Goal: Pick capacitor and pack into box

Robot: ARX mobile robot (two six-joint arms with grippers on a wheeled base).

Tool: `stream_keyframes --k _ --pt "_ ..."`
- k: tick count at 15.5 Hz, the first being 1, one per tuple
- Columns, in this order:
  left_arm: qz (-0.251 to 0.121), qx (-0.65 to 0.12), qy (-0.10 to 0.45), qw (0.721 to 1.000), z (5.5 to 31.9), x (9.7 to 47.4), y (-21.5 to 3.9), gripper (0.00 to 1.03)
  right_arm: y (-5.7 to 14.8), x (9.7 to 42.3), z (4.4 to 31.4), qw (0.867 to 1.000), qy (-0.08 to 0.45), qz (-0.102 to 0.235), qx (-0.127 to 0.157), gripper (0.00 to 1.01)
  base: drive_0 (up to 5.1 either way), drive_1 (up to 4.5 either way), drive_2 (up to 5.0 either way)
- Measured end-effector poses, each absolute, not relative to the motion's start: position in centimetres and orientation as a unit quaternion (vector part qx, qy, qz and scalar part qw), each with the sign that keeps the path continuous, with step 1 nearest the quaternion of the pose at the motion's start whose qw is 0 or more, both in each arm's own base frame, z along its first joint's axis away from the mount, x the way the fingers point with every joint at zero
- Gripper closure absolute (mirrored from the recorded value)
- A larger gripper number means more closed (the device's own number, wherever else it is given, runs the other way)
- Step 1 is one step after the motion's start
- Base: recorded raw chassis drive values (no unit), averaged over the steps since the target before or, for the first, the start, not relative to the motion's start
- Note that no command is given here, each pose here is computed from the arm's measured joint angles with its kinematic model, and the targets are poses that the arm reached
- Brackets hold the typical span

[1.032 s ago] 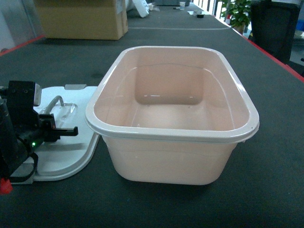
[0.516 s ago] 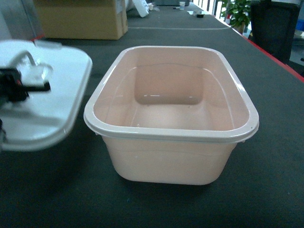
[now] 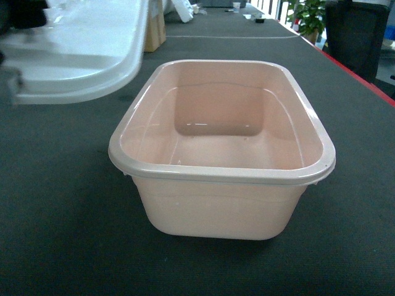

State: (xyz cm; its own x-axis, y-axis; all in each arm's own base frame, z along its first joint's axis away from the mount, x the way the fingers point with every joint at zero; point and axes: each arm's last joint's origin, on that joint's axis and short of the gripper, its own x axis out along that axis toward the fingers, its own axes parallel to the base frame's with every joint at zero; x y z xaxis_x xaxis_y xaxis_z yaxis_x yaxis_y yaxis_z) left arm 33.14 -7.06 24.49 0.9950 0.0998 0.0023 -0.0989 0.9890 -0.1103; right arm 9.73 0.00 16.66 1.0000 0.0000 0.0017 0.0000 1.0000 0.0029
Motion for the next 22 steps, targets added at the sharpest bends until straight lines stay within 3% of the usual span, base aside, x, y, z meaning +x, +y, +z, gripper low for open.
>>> stream_keyframes --k 2,3,7,12,16,22 --pt "0.014 -0.08 -0.011 0.997 24.6 33.0 -11.7 1.01 0.0 9.7 16.7 1.0 -0.001 0.0 0.001 0.03 0.0 0.0 0.0" --pt "-0.015 -0.097 0.008 0.995 22.9 33.5 -17.4 1.01 0.0 9.7 16.7 1.0 -0.001 0.0 0.001 0.03 0.0 0.0 0.0" --pt "-0.037 -0.098 0.037 0.994 20.8 34.1 -21.8 1.01 0.0 9.7 16.7 1.0 -0.001 0.0 0.001 0.03 0.0 0.0 0.0" --pt "-0.03 -0.094 0.058 0.993 20.1 34.5 -24.6 1.01 0.0 9.7 16.7 1.0 -0.001 0.0 0.001 0.03 0.0 0.0 0.0" --pt "-0.017 -0.079 0.074 0.994 19.7 34.6 -25.1 1.01 0.0 9.7 16.7 1.0 -0.001 0.0 0.001 0.03 0.0 0.0 0.0" --pt "-0.034 -0.065 0.096 0.993 18.8 34.2 -25.0 1.01 0.0 9.7 16.7 1.0 -0.001 0.0 0.001 0.03 0.0 0.0 0.0"
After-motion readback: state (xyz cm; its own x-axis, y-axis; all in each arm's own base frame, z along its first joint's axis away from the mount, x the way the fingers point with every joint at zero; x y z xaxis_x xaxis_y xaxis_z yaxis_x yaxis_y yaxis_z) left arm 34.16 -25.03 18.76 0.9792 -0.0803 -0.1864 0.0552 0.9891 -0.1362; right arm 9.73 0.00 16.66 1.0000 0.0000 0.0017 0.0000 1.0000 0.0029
